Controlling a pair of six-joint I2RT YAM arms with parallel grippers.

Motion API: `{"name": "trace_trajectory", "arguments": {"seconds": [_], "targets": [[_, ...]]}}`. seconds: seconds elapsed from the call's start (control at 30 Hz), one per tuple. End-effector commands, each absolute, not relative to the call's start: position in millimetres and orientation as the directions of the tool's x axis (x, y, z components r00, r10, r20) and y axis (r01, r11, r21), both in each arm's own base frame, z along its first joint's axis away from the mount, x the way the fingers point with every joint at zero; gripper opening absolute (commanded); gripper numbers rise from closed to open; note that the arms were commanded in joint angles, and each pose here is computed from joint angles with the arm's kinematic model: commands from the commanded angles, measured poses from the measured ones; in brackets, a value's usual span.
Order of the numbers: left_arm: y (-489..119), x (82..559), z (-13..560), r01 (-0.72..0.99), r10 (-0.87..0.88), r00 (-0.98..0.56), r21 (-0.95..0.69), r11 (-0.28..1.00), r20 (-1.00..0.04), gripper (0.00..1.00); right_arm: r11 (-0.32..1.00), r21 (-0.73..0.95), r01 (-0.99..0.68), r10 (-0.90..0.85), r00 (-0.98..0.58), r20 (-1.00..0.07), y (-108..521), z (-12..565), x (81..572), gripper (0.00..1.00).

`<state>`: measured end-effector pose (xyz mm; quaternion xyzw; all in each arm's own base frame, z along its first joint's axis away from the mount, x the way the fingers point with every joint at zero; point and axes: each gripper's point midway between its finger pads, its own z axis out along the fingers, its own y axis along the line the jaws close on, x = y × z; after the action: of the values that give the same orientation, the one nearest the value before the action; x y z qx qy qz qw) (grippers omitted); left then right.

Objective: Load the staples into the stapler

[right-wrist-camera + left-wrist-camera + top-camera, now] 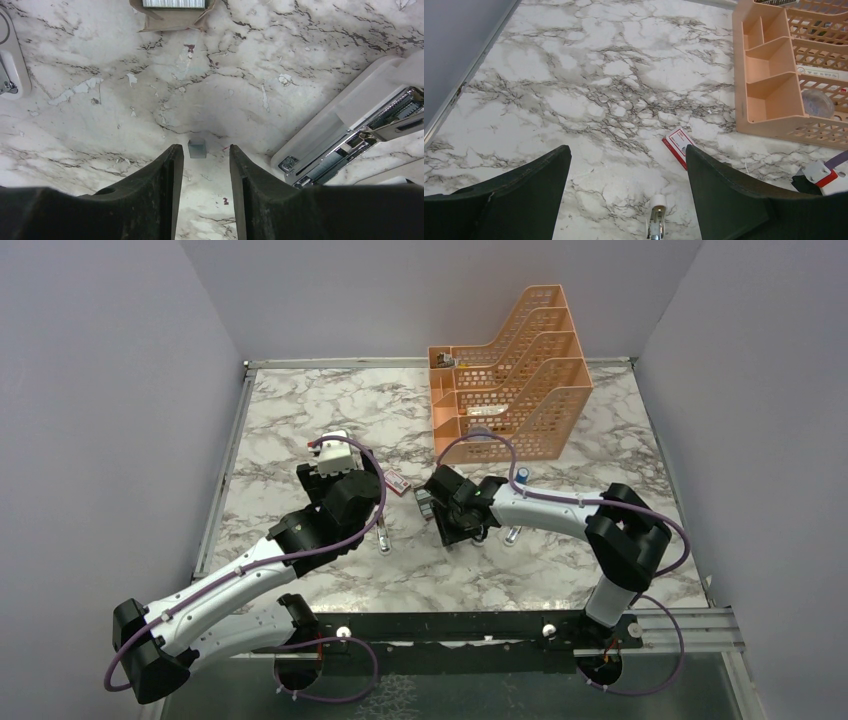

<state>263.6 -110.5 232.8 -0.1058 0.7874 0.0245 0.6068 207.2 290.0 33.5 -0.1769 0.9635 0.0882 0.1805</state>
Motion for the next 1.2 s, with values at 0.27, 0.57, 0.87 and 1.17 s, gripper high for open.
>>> {"name": "trace_trajectory", "arguments": {"seconds": [0.27, 0.57, 0.87, 1.17], "targets": [[-107.3, 264.1, 232.8, -0.213, -0.149, -0.227, -0.101, 0.972, -0.962, 0.86, 0.886, 0.151, -0.439, -0.365, -0.86, -0.357, 312.8, 26.5, 201.5, 0.44], [-107.6, 264.3, 232.7, -0.212, -0.148, -0.228, -0.099, 0.972, -0.962, 0.85, 0.898, 0.128, -0.421, -0.358, -0.868, -0.345, 309.7, 21.7, 201.5, 0.33], [-107.4, 264.0, 234.6, -0.211, -0.151, -0.224, -0.103, 0.972, -0.963, 0.86, 0.911, 0.108, -0.398, -0.343, -0.877, -0.336, 305.6, 20.6, 201.1, 0.26], [-107.9, 264.2, 235.0, -0.209, -0.153, -0.225, -0.105, 0.972, -0.962, 0.86, 0.932, 0.084, -0.353, -0.301, -0.882, -0.363, 299.4, 25.7, 206.0, 0.23]]}}
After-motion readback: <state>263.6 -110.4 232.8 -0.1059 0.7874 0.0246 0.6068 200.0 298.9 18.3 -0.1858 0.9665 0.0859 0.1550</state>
